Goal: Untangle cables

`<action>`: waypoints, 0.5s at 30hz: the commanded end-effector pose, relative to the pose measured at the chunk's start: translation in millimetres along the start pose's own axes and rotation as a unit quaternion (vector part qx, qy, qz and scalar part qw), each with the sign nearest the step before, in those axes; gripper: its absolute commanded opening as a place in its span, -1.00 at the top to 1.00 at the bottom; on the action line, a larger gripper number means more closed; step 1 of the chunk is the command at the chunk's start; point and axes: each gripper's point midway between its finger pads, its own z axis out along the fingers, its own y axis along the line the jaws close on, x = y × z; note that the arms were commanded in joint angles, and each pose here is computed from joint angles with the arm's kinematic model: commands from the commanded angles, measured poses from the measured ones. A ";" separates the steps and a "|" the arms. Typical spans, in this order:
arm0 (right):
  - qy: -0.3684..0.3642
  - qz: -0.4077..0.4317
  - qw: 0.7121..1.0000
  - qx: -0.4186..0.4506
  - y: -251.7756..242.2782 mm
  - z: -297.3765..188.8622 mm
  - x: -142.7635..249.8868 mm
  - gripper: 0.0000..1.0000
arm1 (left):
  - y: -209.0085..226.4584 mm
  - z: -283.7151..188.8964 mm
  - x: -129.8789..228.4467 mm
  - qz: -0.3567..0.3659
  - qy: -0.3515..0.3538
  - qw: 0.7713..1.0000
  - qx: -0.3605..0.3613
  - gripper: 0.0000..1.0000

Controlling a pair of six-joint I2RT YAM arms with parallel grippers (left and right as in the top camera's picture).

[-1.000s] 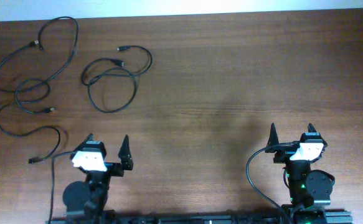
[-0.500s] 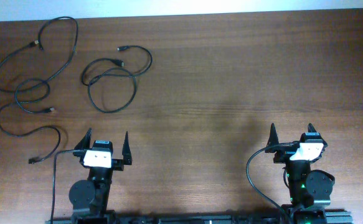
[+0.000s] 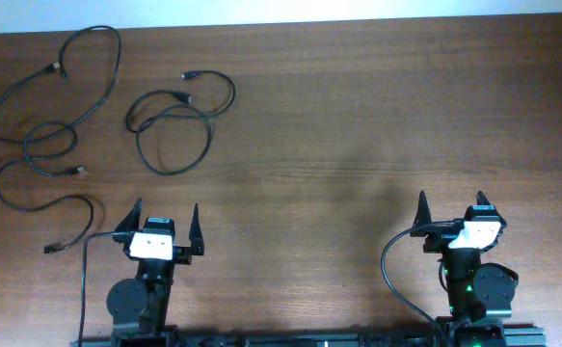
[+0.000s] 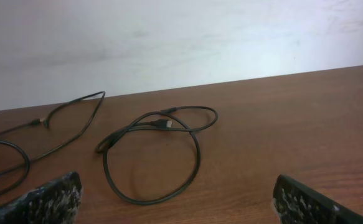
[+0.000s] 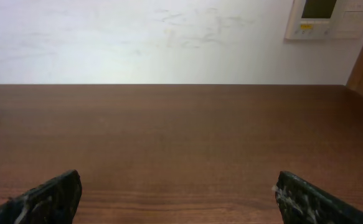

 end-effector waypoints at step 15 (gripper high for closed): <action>0.002 -0.003 1.000 0.002 -1.2 0.1 2.9 -0.97 | 7.5 0.2 2.5 0.000 0.001 1.000 -0.023 -0.97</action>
